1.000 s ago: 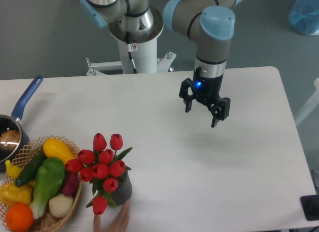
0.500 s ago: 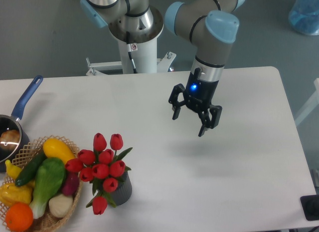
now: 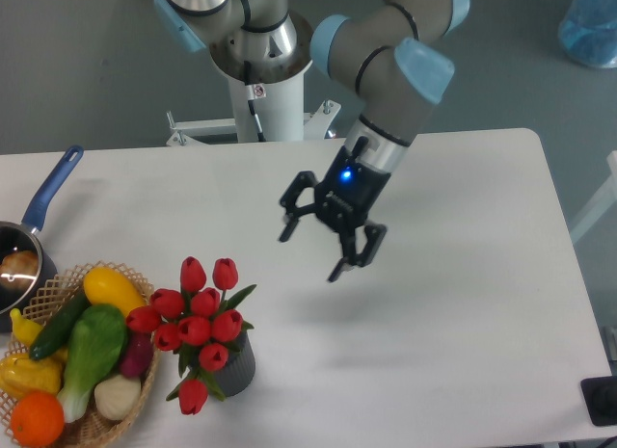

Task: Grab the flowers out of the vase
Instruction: 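Move the open gripper toward the red tulips in the grey vase, then lower the gripper around the tulip stems above the vase rim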

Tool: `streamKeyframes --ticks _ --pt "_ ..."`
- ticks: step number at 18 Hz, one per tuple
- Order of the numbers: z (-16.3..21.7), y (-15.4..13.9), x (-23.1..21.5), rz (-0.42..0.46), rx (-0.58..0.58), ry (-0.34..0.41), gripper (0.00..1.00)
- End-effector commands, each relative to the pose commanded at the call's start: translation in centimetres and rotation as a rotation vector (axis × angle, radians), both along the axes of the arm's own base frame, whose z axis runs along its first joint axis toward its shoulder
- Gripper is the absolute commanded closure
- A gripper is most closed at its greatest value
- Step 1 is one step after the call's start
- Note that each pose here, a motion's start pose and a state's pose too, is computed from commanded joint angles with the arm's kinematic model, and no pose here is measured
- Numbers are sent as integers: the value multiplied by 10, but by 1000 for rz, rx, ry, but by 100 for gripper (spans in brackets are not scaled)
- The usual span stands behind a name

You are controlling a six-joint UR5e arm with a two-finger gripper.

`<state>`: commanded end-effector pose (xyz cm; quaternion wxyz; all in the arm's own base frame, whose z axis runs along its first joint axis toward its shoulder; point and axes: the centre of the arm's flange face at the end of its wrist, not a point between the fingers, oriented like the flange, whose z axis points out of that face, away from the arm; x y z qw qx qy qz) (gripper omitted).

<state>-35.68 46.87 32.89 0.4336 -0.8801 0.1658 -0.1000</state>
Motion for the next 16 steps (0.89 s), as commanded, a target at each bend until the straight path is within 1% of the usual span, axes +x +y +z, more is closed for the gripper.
streamKeyframes --ticks 1,3,5,7,16 --pt "-4 11 4 -20 0 -6 0" --pt "-5 16 7 -33 17 -20 0" --pt "-11 20 6 -45 65 -68 0" --pt "-13 23 6 -52 85 -88 0" --pt "-14 32 17 -76 95 -101 0"
